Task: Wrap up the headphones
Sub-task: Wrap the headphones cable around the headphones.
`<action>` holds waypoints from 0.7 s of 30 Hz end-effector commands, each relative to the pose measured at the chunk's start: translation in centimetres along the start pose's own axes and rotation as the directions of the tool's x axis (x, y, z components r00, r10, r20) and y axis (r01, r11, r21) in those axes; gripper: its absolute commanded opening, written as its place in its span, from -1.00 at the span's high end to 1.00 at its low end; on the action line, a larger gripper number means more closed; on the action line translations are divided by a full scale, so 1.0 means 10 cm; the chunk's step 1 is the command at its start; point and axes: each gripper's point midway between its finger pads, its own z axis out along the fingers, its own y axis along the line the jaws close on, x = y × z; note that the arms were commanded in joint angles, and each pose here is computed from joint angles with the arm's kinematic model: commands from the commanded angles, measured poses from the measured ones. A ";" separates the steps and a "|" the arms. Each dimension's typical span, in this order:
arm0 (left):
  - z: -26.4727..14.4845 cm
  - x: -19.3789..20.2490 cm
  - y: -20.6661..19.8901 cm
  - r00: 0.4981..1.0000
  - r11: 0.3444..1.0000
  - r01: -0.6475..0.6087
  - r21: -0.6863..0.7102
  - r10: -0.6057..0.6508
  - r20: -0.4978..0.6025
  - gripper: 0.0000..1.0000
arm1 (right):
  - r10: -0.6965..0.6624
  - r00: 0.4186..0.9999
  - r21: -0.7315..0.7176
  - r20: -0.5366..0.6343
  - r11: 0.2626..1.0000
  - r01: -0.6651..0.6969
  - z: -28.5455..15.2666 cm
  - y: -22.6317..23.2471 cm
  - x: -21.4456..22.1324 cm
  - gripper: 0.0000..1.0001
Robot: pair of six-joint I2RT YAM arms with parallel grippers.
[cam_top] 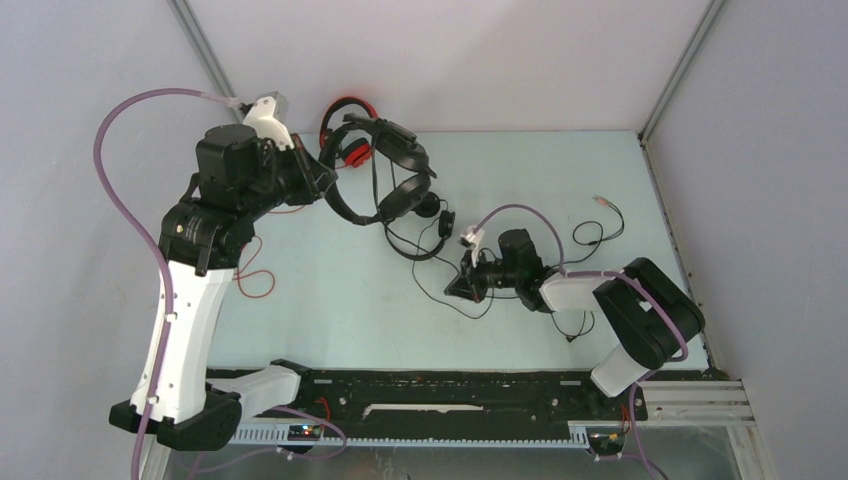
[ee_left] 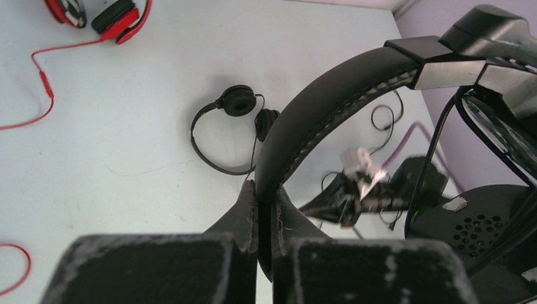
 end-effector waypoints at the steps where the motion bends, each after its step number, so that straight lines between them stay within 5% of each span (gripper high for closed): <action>1: -0.19 0.01 -0.26 0.993 0.978 -0.120 0.174 0.114 0.043 1.00 | 0.000 0.989 0.075 0.147 0.997 -0.011 -0.22 -0.26 -0.70 1.00; 6: -0.19 0.29 -0.49 0.983 0.923 -0.163 0.347 0.181 -0.020 1.00 | 0.038 0.984 0.117 0.177 0.991 -0.059 -0.31 -0.45 -0.97 1.00; 14: -0.04 0.71 -0.48 0.938 0.887 -0.262 0.380 0.327 -0.118 1.00 | 0.122 0.979 0.148 0.162 0.978 -0.146 -0.50 -0.37 -1.39 1.00; 21: 0.16 0.94 -0.18 0.798 0.815 -0.531 0.231 0.573 -0.186 1.00 | 0.250 0.963 0.075 0.098 0.963 -0.257 -0.75 -0.04 -1.46 1.00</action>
